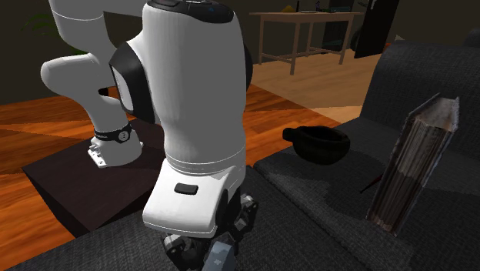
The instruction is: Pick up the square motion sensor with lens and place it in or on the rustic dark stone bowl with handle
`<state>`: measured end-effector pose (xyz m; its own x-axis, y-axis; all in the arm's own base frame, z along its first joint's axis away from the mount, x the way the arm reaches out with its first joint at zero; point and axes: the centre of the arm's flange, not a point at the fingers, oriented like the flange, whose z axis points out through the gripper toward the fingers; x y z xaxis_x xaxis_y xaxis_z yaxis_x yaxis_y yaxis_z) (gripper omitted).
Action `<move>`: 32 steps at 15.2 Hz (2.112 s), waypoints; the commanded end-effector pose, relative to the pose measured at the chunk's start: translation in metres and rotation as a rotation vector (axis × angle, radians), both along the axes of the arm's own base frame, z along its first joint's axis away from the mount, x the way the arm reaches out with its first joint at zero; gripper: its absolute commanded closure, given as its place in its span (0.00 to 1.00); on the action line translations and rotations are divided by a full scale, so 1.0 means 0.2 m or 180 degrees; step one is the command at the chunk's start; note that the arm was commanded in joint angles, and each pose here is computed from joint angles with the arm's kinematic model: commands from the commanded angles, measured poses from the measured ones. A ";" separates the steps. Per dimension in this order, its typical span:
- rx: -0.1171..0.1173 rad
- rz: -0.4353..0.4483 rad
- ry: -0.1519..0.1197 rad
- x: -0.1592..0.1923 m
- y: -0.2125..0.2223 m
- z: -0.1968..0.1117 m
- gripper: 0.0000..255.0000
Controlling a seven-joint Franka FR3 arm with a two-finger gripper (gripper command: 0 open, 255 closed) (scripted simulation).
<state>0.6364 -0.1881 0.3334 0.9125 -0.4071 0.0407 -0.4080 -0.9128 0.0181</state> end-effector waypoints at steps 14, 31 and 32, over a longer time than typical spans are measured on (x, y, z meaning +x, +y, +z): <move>0.0000 -0.0003 0.0007 0.00 0.00 0.15 1.00; 0.0000 -0.0003 0.0007 0.00 0.00 0.60 1.00; 0.0000 -0.0003 0.0007 0.00 0.00 0.63 1.00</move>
<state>0.6363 -0.1901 0.4542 0.9122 -0.4079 0.0388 -0.4088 -0.9124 0.0189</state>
